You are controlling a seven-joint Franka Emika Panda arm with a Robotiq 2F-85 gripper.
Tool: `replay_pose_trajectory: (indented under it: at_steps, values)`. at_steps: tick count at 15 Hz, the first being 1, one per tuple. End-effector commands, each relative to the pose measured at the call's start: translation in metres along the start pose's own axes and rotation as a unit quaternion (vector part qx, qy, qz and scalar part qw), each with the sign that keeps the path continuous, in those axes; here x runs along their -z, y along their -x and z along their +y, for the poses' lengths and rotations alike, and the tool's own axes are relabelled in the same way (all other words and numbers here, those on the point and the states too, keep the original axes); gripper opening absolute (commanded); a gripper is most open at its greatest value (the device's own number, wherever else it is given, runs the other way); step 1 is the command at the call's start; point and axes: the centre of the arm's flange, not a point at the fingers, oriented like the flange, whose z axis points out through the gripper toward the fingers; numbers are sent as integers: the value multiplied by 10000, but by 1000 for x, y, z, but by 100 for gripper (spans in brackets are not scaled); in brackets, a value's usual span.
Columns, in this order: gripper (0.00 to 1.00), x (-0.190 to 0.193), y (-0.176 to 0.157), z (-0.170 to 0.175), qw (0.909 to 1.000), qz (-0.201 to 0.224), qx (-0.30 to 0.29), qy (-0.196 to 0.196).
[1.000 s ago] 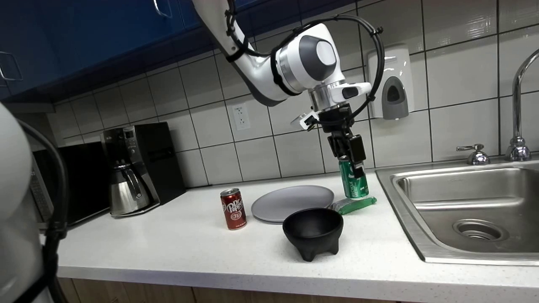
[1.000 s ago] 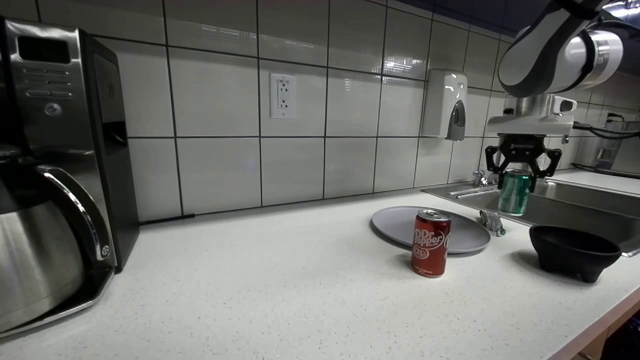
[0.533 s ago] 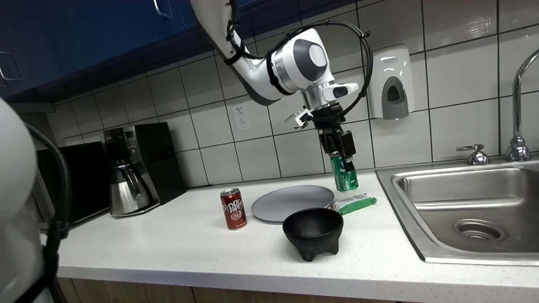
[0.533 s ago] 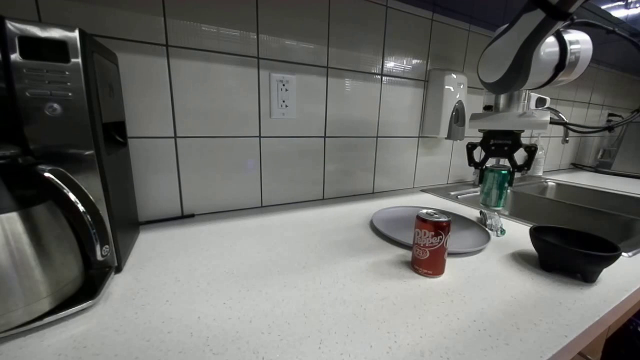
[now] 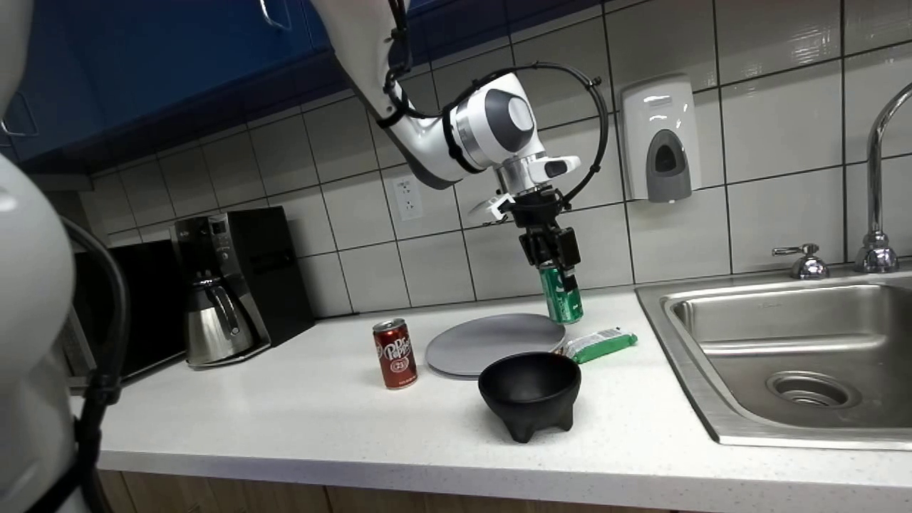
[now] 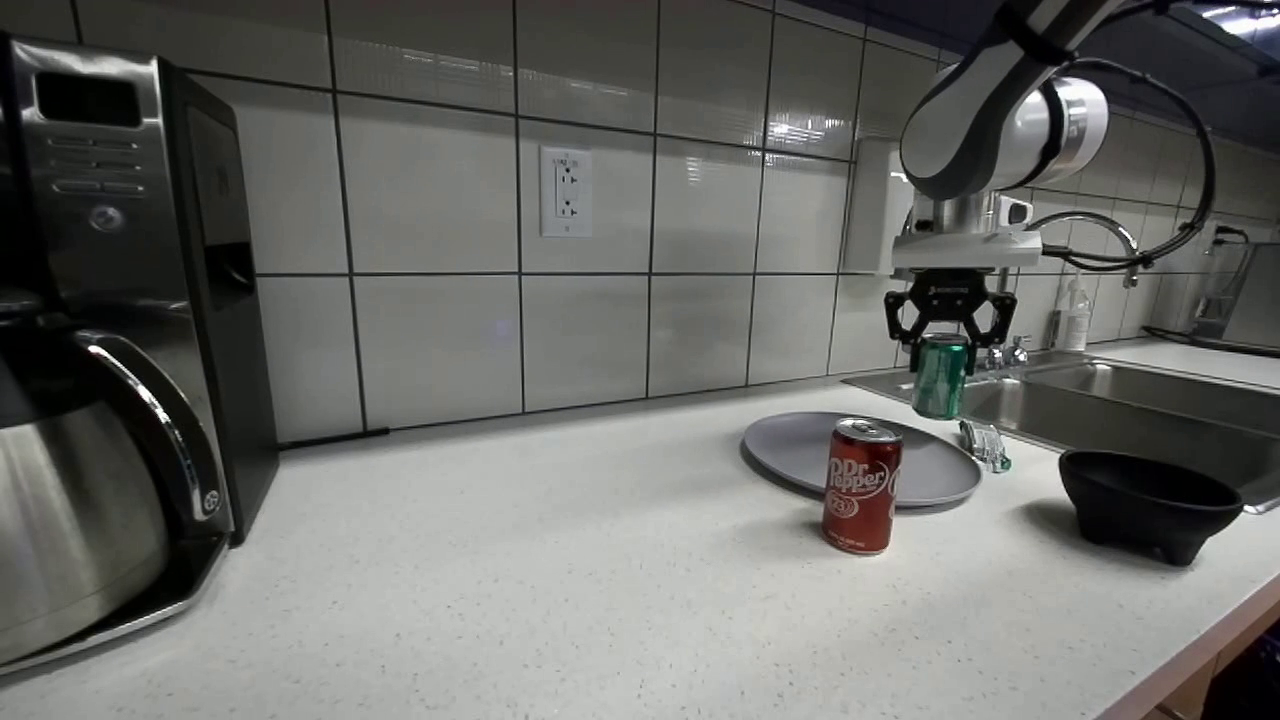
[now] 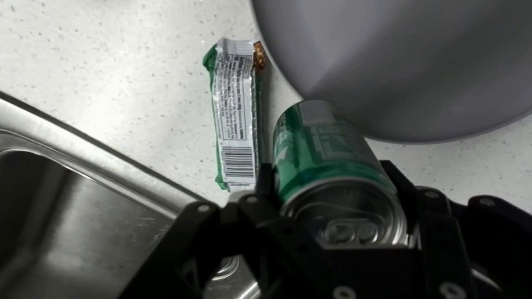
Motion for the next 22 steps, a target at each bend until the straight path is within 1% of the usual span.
replay_pose_trajectory:
  at_steps: [1, 7, 15, 22]
  values:
    - [38, 7, 2, -23, 9994, -42, 325, 51]
    - [38, 4, 20, -39, 9985, -78, 545, 32]
    - [38, -1, 29, -48, 9964, -226, 807, -103]
    - [38, -16, 30, -43, 9956, -377, 855, -82]
